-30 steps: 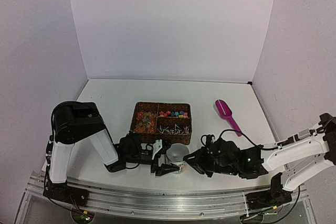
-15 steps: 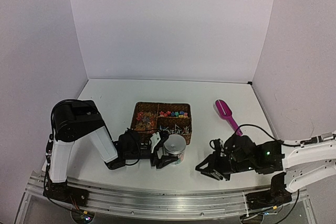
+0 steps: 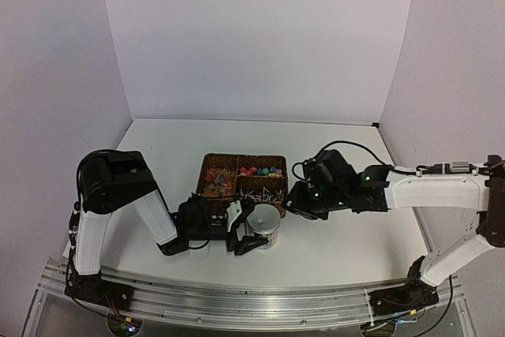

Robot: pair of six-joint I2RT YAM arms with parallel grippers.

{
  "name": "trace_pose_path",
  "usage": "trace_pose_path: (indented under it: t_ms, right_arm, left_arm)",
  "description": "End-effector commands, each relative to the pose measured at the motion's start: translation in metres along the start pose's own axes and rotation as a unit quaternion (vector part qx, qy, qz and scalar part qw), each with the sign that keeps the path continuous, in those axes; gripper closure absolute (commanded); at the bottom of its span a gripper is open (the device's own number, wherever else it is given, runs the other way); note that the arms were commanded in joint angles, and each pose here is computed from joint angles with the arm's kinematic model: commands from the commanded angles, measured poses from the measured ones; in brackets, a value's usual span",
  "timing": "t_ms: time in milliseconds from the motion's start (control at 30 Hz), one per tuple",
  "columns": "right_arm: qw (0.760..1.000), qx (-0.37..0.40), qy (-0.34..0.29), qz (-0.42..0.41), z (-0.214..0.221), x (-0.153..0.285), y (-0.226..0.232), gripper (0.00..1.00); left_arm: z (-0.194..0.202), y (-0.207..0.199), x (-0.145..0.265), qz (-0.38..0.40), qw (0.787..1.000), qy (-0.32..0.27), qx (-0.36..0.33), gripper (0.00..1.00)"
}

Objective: Pack the candies
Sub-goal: Screw the bottle lid onto the packing bottle.

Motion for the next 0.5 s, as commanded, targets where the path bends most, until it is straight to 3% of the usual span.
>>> trace_pose_path:
  t_ms: [0,167,467]
  right_arm:
    - [0.998,0.054,0.011,-0.035,-0.003,-0.003,0.021,0.74]
    - [0.996,0.055,0.027,-0.067,0.002,-0.007,0.025,0.76]
    - [0.997,0.06,0.05,-0.027,0.01,-0.034,0.009,0.81]
  left_arm:
    - [0.006,-0.006,0.001,0.016,1.0,0.025,-0.005,0.38]
    - [0.006,-0.005,0.0,0.015,1.0,0.026,0.002,0.38]
    - [0.006,-0.004,-0.001,0.01,1.0,0.027,0.002,0.38]
Point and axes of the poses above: each gripper's point midway between its finger pads, its own x axis back along the fingers, its own y axis along the line the jaws close on, z = x × y, the point moved 8 cm from there along x, back along the fingers, and after that the axes turned 12 degrees about -x, right-handed, at the moved point
